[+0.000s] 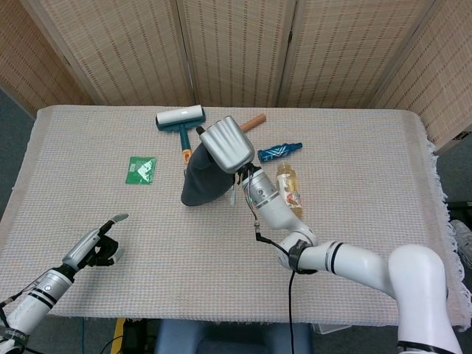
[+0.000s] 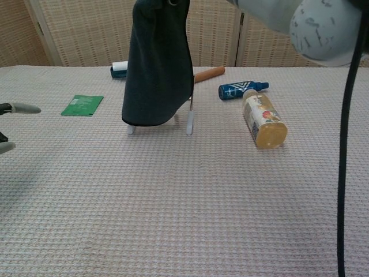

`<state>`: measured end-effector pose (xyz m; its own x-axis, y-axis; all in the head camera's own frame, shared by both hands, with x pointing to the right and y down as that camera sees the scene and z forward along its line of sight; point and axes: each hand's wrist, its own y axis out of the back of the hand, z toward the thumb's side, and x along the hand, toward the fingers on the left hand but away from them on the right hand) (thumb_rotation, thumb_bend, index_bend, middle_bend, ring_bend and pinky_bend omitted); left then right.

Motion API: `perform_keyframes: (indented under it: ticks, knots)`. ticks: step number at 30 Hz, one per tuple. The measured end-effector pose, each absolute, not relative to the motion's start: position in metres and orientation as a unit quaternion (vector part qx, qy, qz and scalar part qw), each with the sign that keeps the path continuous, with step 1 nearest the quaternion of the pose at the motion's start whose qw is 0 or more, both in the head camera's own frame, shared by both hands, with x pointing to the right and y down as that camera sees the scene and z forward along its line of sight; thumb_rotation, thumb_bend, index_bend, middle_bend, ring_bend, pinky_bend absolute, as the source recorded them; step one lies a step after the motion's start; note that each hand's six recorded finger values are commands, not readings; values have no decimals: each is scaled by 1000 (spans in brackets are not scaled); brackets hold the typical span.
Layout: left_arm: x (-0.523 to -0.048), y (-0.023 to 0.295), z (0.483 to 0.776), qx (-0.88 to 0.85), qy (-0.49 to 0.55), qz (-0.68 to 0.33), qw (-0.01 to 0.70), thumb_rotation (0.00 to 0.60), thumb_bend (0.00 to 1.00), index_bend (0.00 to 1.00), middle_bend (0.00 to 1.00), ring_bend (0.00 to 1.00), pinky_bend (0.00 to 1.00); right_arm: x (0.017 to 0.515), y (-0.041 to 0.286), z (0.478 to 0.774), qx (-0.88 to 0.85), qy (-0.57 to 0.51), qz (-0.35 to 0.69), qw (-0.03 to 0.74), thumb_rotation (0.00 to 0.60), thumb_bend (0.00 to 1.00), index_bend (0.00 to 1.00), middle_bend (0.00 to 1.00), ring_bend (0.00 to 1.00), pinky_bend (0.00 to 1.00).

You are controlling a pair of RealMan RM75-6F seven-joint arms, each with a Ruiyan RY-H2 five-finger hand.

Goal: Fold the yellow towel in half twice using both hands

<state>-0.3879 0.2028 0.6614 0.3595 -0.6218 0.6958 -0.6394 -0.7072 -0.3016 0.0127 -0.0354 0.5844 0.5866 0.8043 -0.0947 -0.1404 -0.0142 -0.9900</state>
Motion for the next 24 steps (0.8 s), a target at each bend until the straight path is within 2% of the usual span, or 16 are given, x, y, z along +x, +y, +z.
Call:
perform_keyframes:
  ticks: [13,15,22,24]
  knots:
    - [-395,206,665,817,-387,428,17,600,479,0,896,836,915,-8,-60,623,-582,-242,410,660,600,557,680,937,1000,1000]
    - [-396,206,665,816,-387,429,18,600,479,0,896,837,914,-13,-60,628,-584,-240,412,657,600,539,591,937,1000,1000]
    - [-401,209,666,812,-392,433,26,600,479,0,896,837,914,-20,-66,641,-593,-243,428,637,600,507,51,920,1000,1000]
    - [-403,210,667,811,-394,432,29,600,479,0,896,837,914,-19,-68,643,-600,-244,435,625,600,506,0,897,1000,1000]
